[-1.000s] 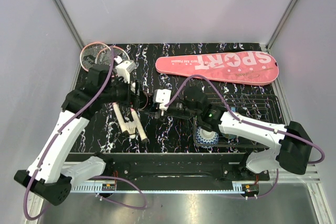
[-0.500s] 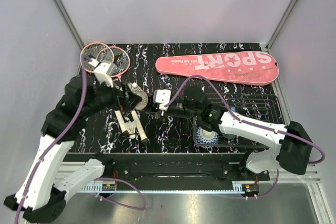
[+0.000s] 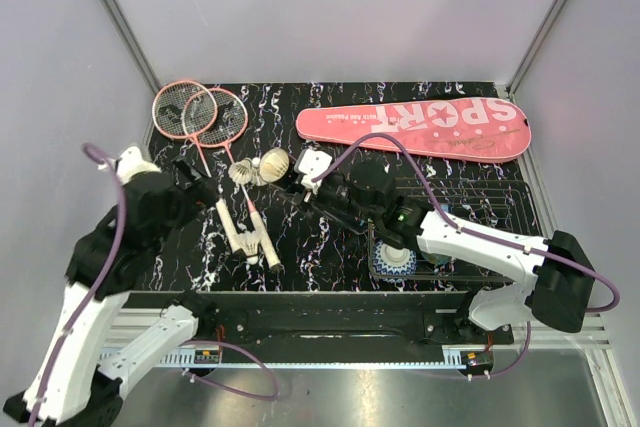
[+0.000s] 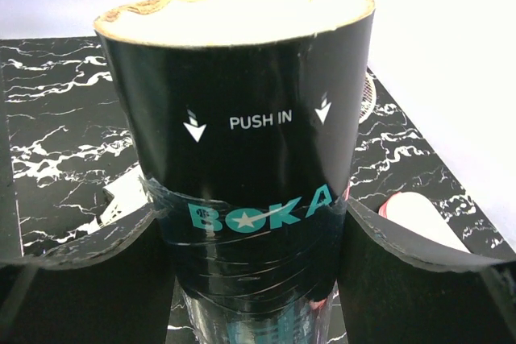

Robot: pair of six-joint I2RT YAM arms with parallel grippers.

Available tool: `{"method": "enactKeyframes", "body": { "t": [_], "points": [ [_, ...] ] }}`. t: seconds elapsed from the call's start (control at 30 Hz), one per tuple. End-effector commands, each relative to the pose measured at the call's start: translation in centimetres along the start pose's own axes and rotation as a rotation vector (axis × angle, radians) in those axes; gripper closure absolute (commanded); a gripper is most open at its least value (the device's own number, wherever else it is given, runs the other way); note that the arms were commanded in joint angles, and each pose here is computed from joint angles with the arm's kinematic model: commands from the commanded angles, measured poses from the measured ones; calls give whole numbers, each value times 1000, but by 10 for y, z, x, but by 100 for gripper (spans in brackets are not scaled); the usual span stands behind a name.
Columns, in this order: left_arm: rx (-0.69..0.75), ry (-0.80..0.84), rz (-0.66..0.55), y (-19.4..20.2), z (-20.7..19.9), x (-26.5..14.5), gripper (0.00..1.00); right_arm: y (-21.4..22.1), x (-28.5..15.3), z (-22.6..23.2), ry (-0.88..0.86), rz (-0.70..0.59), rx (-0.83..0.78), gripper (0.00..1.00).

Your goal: Pack up the badminton gear

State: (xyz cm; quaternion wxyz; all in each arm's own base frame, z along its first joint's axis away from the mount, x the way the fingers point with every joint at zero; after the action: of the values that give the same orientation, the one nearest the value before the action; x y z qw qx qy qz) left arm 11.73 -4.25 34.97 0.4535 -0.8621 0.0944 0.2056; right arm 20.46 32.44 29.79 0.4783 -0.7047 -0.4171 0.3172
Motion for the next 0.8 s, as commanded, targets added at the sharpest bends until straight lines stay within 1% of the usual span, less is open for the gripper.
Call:
{"method": "enactKeyframes", "body": {
  "t": [0.0,0.03,0.07,0.1,0.13,0.17,0.2,0.23,0.27,0.3,0.33,0.37,0.47,0.5,0.57,0.67,0.77],
  "points": [
    [-143,-256,126,26,2,35,1,-29,-2,-13,85,-88,37,59],
    [-182,-277,160,29,-1,41,1,-30,-2,-12,80,-93,36,59],
    [-214,-337,197,31,3,47,1,-31,-4,-12,79,-95,36,59],
    [-239,-379,299,41,0,60,1,-32,-5,-12,78,-102,35,59],
    [-278,-424,343,45,4,67,1,-33,-6,-13,79,-105,32,60],
    [-347,-483,418,47,11,80,1,-33,-7,-12,76,-107,32,60],
    [-376,-523,456,52,19,88,1,-36,-9,-12,77,-116,28,60],
    [-410,-540,477,55,24,94,1,-36,-10,-13,76,-118,26,60],
    [-475,-525,489,54,27,107,1,-37,-12,-13,77,-125,24,60],
    [-499,-544,504,63,35,115,1,-38,-12,-13,75,-128,24,60],
    [-546,-528,531,67,34,122,1,-37,-13,-12,72,-131,21,60],
    [-581,-519,571,72,34,132,1,-39,-14,-12,68,-139,20,60],
    [-648,-574,670,91,38,152,1,-39,-15,-12,65,-140,19,60],
    [-675,-571,732,98,37,155,2,-39,-14,-11,63,-139,18,60],
    [-696,-605,803,109,38,164,5,-39,-14,-11,61,-142,16,60],
    [-705,-677,838,122,46,170,9,-39,-14,-11,56,-150,12,60],
    [-733,-721,857,136,55,174,16,-37,-13,-9,49,-152,10,60]
  ]
}}
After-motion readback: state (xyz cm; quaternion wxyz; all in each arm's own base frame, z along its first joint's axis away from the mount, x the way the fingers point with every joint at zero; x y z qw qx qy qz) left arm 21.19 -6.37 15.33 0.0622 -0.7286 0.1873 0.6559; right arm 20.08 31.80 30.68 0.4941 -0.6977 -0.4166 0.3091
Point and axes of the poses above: each gripper's point midway between its finger pads, its own x axis out along the fingers, its own z axis along the line the jaws close on, y = z × x, the point moved 8 cm from there along -x, back along the fingers, and after that the axes turned 3 degrees about -x, right-handed, at the moved point
